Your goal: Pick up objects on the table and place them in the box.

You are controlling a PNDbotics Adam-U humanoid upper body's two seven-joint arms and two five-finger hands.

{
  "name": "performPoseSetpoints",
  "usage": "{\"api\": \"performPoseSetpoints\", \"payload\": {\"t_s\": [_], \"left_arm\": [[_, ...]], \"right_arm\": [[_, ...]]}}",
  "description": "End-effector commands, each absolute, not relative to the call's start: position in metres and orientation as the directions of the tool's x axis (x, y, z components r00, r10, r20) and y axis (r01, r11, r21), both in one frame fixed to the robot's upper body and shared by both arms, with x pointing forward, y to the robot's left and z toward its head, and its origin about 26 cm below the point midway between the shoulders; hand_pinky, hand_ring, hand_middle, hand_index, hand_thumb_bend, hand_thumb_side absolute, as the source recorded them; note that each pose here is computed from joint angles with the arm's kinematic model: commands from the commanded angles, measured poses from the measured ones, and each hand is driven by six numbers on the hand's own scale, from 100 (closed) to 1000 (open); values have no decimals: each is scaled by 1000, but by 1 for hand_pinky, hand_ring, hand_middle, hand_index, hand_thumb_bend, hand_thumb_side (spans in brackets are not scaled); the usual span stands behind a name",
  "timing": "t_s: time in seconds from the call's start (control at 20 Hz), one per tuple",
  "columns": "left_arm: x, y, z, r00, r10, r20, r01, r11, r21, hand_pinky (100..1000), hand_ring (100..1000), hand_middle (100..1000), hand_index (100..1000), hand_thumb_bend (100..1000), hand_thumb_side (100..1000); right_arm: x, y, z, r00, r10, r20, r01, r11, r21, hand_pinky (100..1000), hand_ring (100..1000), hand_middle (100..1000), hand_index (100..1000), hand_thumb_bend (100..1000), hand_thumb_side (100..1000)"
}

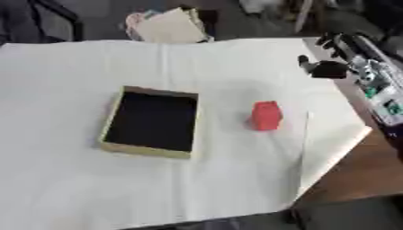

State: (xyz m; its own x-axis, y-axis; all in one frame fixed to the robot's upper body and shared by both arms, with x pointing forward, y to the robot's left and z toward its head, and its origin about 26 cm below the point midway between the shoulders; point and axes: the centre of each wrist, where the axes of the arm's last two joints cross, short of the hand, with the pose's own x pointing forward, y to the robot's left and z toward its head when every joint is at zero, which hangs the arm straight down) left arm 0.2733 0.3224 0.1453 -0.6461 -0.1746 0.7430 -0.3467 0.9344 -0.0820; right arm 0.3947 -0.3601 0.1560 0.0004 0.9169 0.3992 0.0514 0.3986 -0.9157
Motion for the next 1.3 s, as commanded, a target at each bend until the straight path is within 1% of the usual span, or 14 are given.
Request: {"api": "performPoseSetpoints", "payload": {"t_s": [0.05, 0.7, 0.9, 1.3], "left_arm": [[273, 323, 152, -664, -180, 725, -341, 937, -80, 812, 515, 587, 797, 216, 461], [275, 322, 153, -668, -175, 723, -334, 939, -81, 813, 512, 586, 797, 215, 464], [275, 322, 153, -668, -175, 723, -332, 940, -79, 814, 512, 585, 797, 214, 464], [275, 322, 154, -669, -176, 722, -330, 941, -75, 814, 512, 585, 798, 215, 464]], "right_arm": [[391, -365, 176, -21, 928, 372, 69, 372, -926, 724, 830, 780, 966, 248, 389], [389, -358, 176, -66, 930, 360, -74, 356, -932, 741, 842, 802, 974, 301, 352], [390, -354, 172, -91, 929, 359, -135, 346, -928, 745, 845, 808, 974, 341, 371], [391, -348, 168, -137, 925, 354, -238, 316, -918, 757, 856, 826, 979, 395, 355]]}}
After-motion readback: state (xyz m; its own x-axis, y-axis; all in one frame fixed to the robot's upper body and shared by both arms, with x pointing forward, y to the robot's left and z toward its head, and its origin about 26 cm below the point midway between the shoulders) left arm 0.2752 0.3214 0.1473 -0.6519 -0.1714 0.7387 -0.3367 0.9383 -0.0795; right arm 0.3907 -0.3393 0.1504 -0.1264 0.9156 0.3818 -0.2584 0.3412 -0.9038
